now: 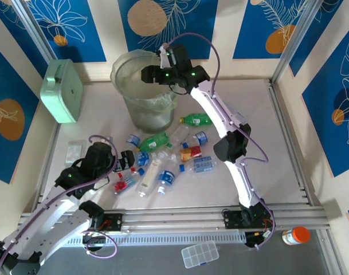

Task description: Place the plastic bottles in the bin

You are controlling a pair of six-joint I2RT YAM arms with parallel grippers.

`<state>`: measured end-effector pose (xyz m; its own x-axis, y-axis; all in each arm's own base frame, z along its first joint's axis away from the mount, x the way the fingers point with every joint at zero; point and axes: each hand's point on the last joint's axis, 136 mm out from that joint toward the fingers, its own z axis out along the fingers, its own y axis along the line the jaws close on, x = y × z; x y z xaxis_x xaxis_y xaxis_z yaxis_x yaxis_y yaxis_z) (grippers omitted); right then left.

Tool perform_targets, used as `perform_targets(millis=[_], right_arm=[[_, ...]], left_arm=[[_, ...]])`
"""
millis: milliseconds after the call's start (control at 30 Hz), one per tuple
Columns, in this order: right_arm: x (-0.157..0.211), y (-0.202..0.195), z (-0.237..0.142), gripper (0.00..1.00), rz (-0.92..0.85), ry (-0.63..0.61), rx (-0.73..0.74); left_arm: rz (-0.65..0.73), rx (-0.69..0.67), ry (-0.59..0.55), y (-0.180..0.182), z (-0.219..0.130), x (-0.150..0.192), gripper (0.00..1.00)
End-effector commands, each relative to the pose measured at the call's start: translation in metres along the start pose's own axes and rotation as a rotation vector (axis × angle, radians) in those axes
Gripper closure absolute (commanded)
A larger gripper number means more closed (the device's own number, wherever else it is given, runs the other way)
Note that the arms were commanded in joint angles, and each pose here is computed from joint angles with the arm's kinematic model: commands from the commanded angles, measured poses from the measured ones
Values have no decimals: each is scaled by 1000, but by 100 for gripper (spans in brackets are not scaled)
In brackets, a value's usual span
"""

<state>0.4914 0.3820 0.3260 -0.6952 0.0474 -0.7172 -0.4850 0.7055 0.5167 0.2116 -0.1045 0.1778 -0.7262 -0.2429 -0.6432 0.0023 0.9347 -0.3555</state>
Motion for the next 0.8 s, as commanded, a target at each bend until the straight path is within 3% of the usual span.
perform_targets(millis=[0,233,433,567,767], right_arm=[[-36,51,-72,28,-64,-108,-74],[-36,61,-139,29,-80,-171,-28],[-12,29,-189,30,-27,-234,40],[26,-30,-206,30,74,-228,162],[78,-142,-230,30,274,-215,411]], left_arm=[[68,108,-49,-24,-22,-20,0],[187,326,-18,-77,-49,-37,5],[238,443,67,-111,-42,-35,6],[284,509,123,-140,-29,-32,3],[500,441,156,-169,9,-26,2]])
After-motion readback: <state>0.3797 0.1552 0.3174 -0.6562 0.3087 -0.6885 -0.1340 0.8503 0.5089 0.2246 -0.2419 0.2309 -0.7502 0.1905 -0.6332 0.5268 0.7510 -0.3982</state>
